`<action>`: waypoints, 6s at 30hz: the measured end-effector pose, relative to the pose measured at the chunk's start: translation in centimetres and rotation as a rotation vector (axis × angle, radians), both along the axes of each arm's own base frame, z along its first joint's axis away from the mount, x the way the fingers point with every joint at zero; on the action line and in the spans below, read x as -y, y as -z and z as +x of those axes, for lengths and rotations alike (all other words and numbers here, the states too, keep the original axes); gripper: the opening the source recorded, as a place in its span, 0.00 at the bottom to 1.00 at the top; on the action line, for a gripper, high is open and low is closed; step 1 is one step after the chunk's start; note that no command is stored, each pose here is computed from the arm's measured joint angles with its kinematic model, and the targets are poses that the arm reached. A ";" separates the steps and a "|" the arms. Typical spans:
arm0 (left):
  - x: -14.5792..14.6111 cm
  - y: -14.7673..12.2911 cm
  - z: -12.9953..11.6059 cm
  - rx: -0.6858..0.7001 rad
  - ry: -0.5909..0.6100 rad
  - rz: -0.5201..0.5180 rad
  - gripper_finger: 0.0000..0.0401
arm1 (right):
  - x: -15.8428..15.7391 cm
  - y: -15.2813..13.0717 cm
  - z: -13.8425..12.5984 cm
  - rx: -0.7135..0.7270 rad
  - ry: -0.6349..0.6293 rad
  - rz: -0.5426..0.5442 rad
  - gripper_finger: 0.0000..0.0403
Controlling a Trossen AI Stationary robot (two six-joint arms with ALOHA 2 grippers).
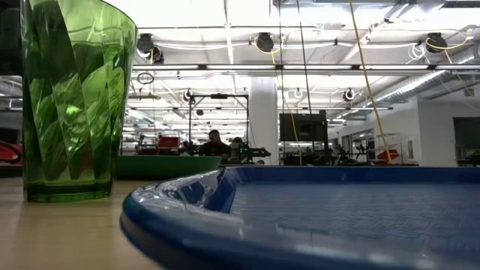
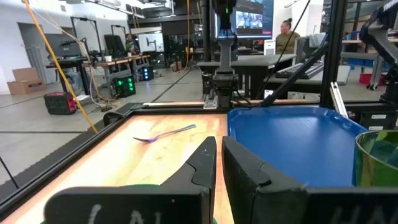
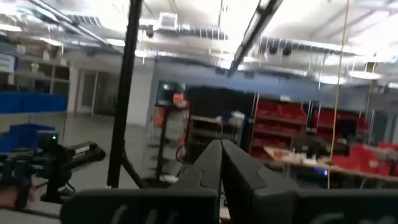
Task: Pick and place plate/cup/fork/spoon on tray
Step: Put the green cup in the top right corner of the blue tray
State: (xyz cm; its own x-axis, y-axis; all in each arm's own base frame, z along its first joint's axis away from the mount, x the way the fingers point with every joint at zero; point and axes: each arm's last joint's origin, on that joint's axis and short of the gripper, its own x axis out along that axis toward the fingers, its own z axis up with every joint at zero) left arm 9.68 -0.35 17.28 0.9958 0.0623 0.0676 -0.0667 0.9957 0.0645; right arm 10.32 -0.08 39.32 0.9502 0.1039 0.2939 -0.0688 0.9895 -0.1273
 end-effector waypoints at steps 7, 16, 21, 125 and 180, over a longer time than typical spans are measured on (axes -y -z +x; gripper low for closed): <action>0.0 0.0 0.0 0.001 0.000 0.000 0.08 | 0.5 -5.1 4.5 -0.232 0.076 0.036 0.00; 0.0 0.0 0.0 0.006 0.007 -0.052 0.08 | 1.0 -7.7 8.8 -0.479 0.176 0.009 0.00; 0.0 -0.2 0.0 0.022 0.008 -0.059 0.08 | 1.3 -6.8 9.9 -0.560 0.290 0.081 0.00; 18.0 -9.1 15.7 -1.281 0.202 0.149 0.09 | -6.1 10.0 14.4 -0.754 -0.033 0.219 0.00; 12.6 -12.8 17.4 -1.388 0.455 0.425 0.08 | -10.2 14.2 32.2 -0.684 -0.055 -0.758 0.25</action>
